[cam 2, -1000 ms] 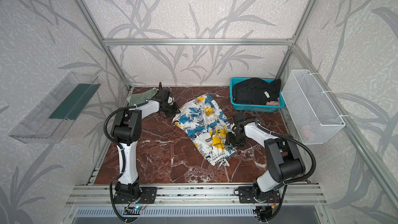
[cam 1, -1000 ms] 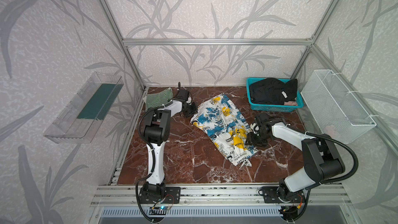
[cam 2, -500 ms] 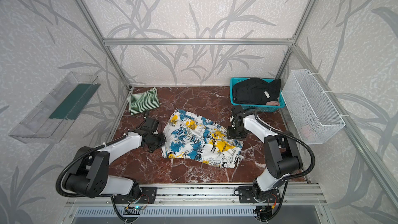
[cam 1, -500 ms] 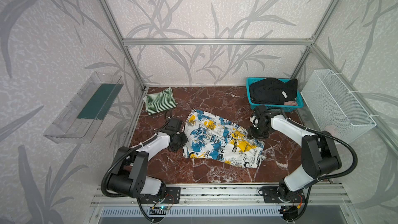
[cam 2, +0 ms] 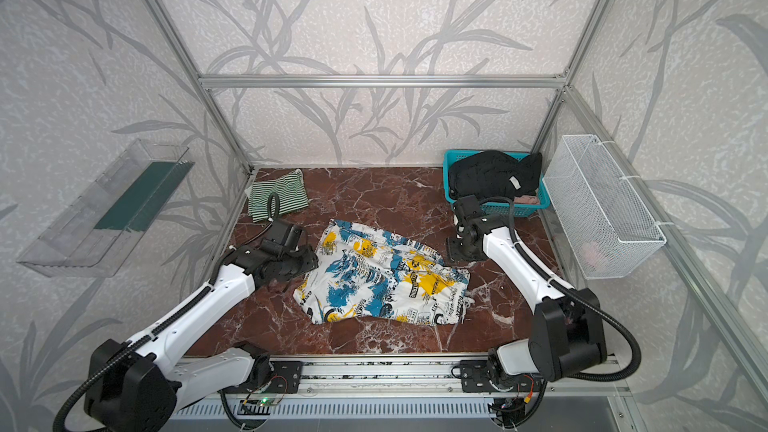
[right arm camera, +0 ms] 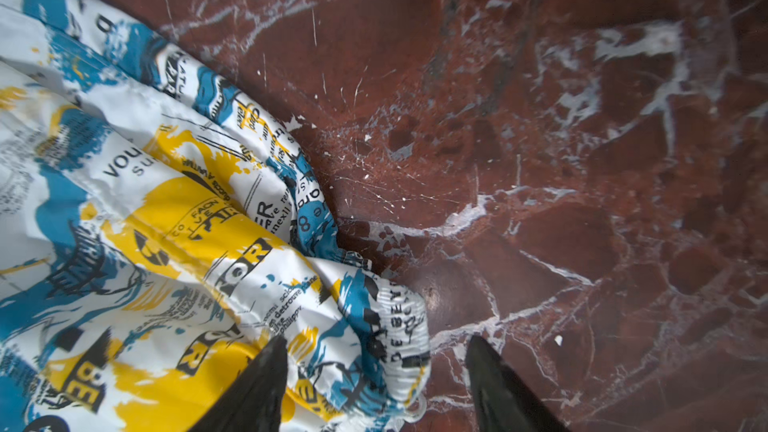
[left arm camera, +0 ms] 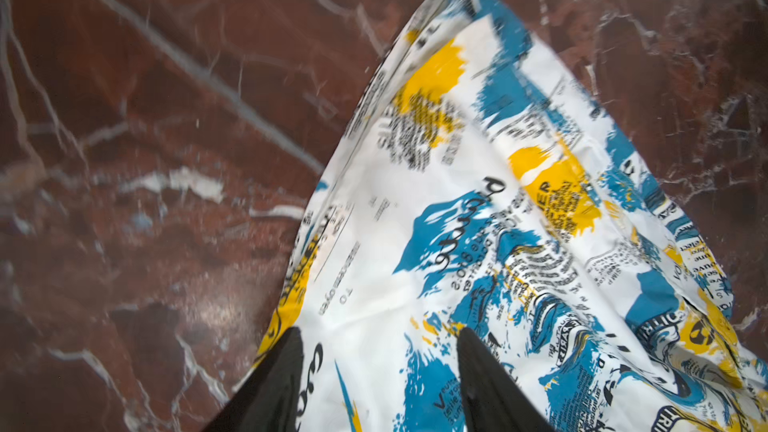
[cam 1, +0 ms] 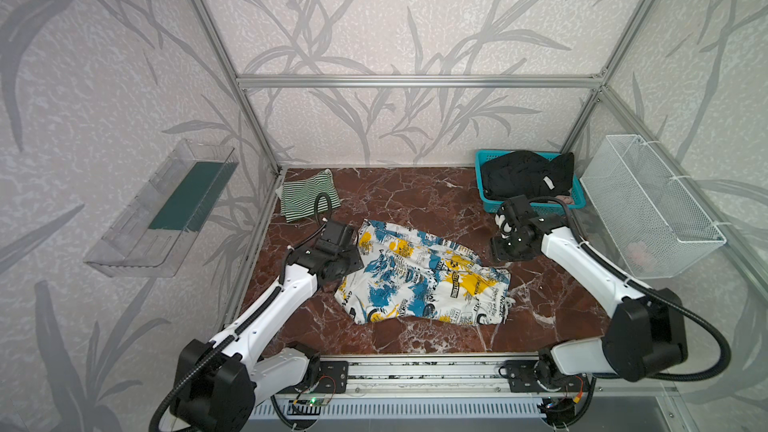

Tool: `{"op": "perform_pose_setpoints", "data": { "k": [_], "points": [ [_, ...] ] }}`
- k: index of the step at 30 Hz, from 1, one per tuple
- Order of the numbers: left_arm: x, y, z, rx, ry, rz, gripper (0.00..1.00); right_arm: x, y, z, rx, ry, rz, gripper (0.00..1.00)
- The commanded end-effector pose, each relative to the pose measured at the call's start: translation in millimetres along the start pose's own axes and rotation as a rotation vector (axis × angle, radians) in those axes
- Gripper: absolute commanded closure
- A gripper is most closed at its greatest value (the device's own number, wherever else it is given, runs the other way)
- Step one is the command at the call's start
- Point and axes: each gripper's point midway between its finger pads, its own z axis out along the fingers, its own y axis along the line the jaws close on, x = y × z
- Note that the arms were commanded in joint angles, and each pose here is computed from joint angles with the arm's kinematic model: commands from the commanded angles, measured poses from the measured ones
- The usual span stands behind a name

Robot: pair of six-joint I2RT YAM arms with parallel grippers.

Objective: Fold and stack the mixed laundry pile

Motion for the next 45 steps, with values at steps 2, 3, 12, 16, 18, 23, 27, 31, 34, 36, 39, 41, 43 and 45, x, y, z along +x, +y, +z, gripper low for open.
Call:
{"op": "perform_pose_setpoints", "data": {
  "k": [2,3,12,16,18,23,27,31,34,36,39,41,43,45],
  "points": [
    [-36.6,-27.5,14.8,0.025,-0.042,0.228,0.38,30.4,-14.8,-6.5,0.043,0.008,0.074,0.32],
    [-44.4,-36.9,21.4,0.040,-0.042,0.267,0.38,33.9,-15.7,-6.6,0.038,-0.008,0.090,0.32],
    [-78.1,-54.4,99.8,-0.034,0.051,0.397,0.38,60.4,-9.7,2.6,-0.048,-0.041,0.186,0.35],
    [-76.7,-52.6,129.9,-0.046,0.115,0.403,0.41,63.7,-8.0,13.6,-0.056,-0.026,0.203,0.36],
    [-74.3,-51.9,139.2,-0.049,0.138,0.414,0.42,64.0,-7.9,18.0,-0.057,-0.023,0.204,0.36],
    [-70.3,-48.7,156.4,-0.043,0.163,0.432,0.45,63.6,-5.0,27.6,-0.071,-0.017,0.211,0.38],
    [-67.8,-44.4,163.9,-0.047,0.194,0.425,0.53,62.3,-2.0,32.6,-0.085,-0.014,0.213,0.39],
    [-67.6,-45.2,161.7,-0.044,0.198,0.417,0.60,59.9,-3.0,36.1,-0.080,-0.021,0.215,0.40],
    [-71.0,-47.5,157.1,-0.038,0.186,0.416,0.65,58.9,-2.9,38.9,-0.078,-0.015,0.213,0.41],
    [-73.3,-48.5,155.2,-0.035,0.181,0.414,0.70,59.4,-1.8,40.5,-0.082,-0.004,0.212,0.42],
    [-73.8,-51.1,155.3,-0.024,0.183,0.419,0.71,62.4,0.8,42.3,-0.092,0.024,0.212,0.44],
    [-74.6,-52.1,156.5,-0.021,0.184,0.420,0.72,64.9,2.6,43.3,-0.100,0.044,0.209,0.45],
    [-74.4,-52.3,158.5,-0.018,0.188,0.418,0.73,67.5,4.6,44.4,-0.110,0.056,0.209,0.46],
    [-75.1,-52.8,159.0,-0.016,0.191,0.414,0.82,68.8,5.6,45.5,-0.119,0.057,0.212,0.49]
  ]
}}
